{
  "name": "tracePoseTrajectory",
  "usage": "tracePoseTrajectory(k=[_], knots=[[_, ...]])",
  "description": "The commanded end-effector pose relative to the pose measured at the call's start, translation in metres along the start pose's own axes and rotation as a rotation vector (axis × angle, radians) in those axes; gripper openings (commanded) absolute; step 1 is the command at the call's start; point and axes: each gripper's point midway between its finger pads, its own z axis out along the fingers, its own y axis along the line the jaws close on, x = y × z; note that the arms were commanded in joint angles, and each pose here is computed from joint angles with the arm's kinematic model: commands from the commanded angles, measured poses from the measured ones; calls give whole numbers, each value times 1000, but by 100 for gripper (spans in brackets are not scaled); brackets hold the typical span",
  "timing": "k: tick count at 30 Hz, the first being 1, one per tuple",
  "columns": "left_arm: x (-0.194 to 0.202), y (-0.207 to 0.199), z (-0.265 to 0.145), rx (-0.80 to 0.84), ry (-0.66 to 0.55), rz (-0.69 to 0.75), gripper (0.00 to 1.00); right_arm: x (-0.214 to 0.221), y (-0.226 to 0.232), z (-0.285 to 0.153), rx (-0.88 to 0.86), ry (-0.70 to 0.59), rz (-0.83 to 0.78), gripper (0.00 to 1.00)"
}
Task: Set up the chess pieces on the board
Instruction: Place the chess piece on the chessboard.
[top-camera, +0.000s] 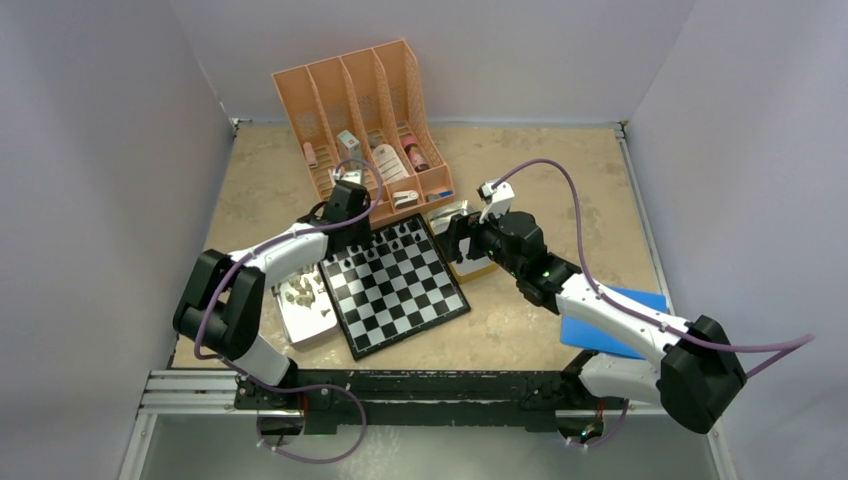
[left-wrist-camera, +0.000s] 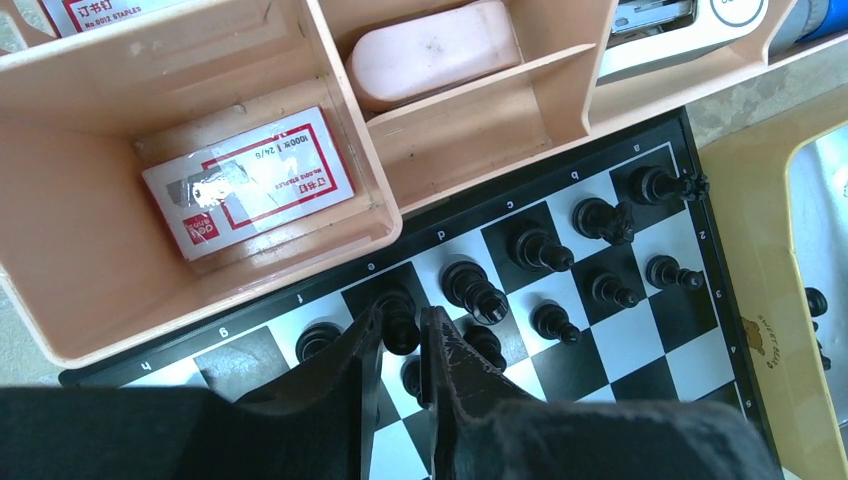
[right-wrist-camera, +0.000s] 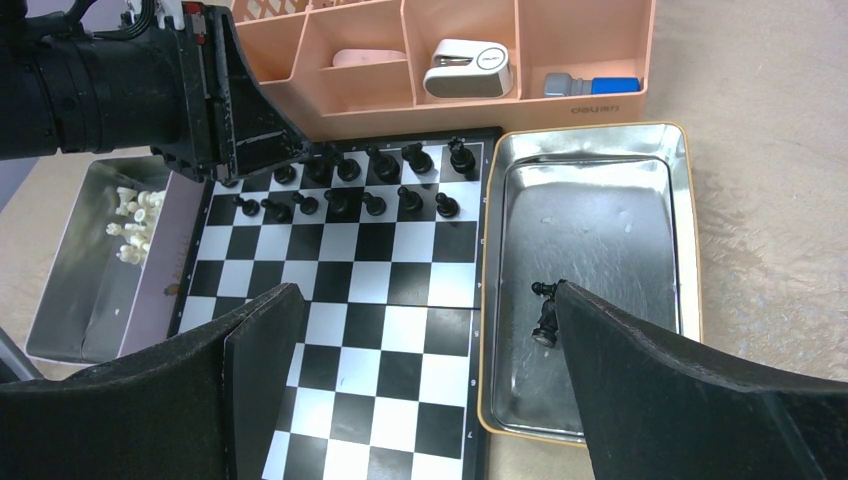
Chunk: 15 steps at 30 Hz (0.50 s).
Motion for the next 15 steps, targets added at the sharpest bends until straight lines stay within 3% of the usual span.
tracePoseTrajectory(k=[1,15], knots=[[-11,-4,-1,-1,-32,11,21,-14,5,-5,-21,-55,-11,99],[-32,-18,-22,47,-57,-12,27,-11,5,-2,-21,-44,-12,99]])
